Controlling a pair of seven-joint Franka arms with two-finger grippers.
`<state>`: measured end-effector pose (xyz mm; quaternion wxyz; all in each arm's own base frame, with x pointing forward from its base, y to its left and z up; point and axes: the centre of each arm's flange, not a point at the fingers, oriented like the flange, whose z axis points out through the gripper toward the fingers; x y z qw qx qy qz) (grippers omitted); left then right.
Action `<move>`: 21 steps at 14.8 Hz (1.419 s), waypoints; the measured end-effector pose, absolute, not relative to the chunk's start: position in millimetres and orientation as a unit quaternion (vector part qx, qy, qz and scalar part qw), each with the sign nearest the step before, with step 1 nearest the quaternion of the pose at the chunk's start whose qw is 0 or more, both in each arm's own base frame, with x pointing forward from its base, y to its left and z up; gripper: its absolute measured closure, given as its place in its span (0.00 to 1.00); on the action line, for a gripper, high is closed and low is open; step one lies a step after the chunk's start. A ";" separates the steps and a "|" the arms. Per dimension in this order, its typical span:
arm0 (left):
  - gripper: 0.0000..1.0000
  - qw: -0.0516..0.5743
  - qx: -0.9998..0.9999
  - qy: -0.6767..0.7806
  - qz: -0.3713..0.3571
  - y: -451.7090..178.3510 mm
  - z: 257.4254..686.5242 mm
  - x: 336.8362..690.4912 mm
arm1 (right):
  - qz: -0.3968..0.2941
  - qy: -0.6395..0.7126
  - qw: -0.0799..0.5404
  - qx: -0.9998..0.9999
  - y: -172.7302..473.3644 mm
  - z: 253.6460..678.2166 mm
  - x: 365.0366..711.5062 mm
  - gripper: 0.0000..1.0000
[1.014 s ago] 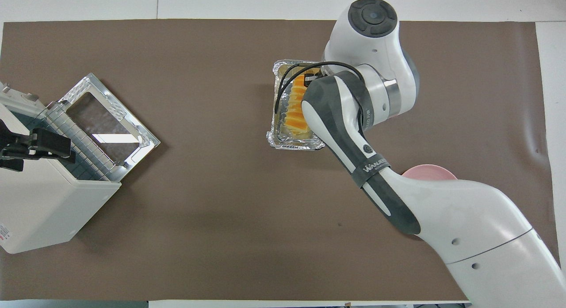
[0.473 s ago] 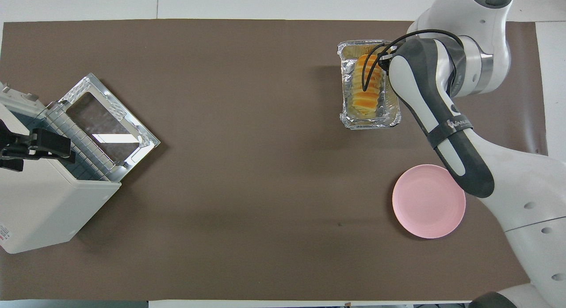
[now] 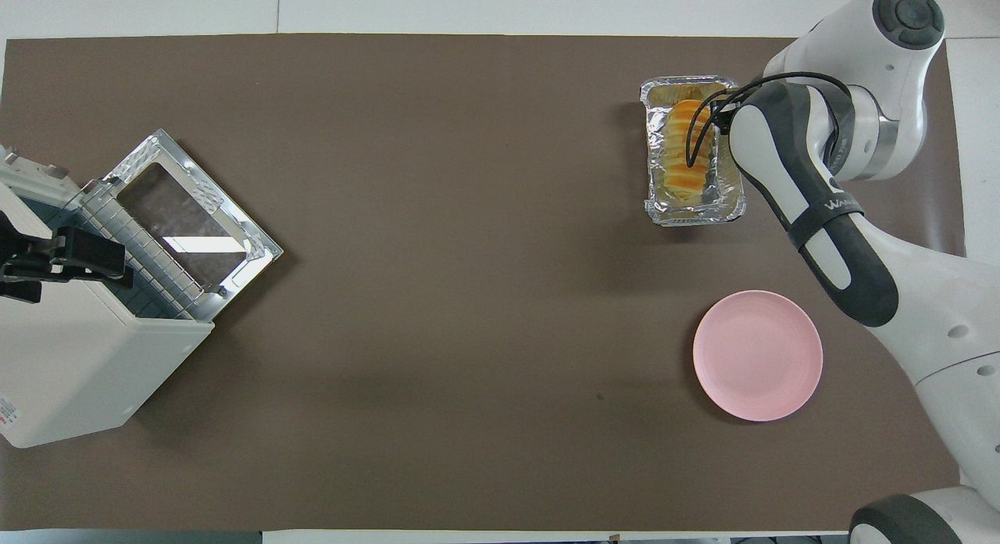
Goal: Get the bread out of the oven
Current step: 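Slide the foil tray farther from the robot with the right gripper, then lower the right gripper into the tray and grasp the bread slices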
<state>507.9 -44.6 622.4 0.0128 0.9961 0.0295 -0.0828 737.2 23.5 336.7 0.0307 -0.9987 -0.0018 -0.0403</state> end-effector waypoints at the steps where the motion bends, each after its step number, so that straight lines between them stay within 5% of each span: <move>1: 0.00 0.013 0.996 0.029 -0.083 -44.6 622.4 507.9 | -0.040 0.001 0.030 -0.999 17.7 333.0 737.2 0.98; 21: 0.00 0.013 0.996 0.029 -0.083 -44.6 622.4 507.9 | -0.072 0.004 0.052 -0.996 -18.8 318.8 740.4 0.98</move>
